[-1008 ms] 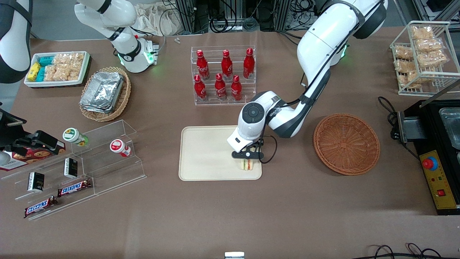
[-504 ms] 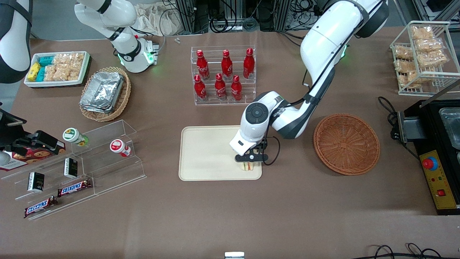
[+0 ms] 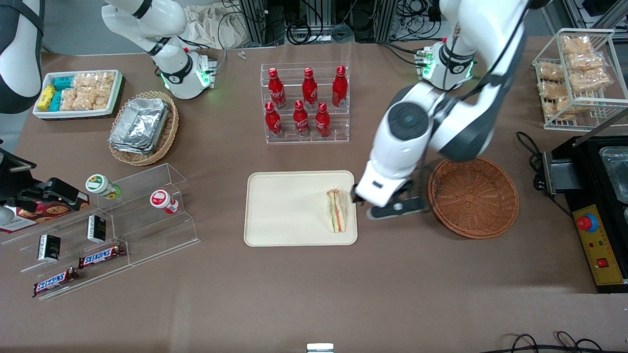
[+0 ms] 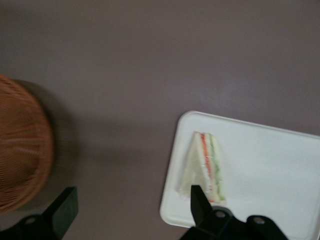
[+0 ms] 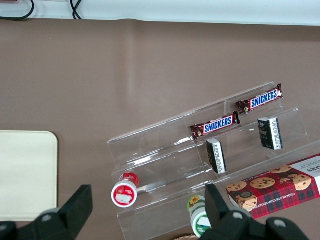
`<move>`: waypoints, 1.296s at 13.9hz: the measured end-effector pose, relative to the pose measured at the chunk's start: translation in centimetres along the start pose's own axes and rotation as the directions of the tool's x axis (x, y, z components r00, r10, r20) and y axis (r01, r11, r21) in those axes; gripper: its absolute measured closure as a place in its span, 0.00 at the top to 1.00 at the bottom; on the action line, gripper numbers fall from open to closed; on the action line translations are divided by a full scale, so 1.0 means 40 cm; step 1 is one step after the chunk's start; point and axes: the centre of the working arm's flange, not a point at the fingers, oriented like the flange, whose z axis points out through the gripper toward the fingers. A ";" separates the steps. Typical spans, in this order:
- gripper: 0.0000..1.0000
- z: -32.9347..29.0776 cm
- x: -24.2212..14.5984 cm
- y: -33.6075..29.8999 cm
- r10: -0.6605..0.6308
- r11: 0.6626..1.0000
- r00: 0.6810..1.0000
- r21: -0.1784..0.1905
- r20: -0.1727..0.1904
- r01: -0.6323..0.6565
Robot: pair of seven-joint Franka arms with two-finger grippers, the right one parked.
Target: Place sandwich from basket to tray
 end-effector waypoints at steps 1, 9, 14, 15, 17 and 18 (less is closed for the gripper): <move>1.00 -0.063 -0.001 -0.048 -0.003 1.000 1.000 0.024 0.005 0.003; 1.00 -0.289 0.100 -0.485 0.060 0.997 0.995 0.043 0.077 -0.064; 1.00 -0.279 0.073 -0.603 0.013 0.999 0.994 0.033 0.112 -0.017; 1.00 -0.277 0.056 -0.615 0.012 0.999 0.994 0.038 0.108 -0.016; 1.00 -0.280 0.036 -0.650 0.030 0.998 0.995 0.045 0.099 -0.034; 1.00 -0.286 0.034 -0.678 0.041 0.998 0.995 0.045 0.096 -0.045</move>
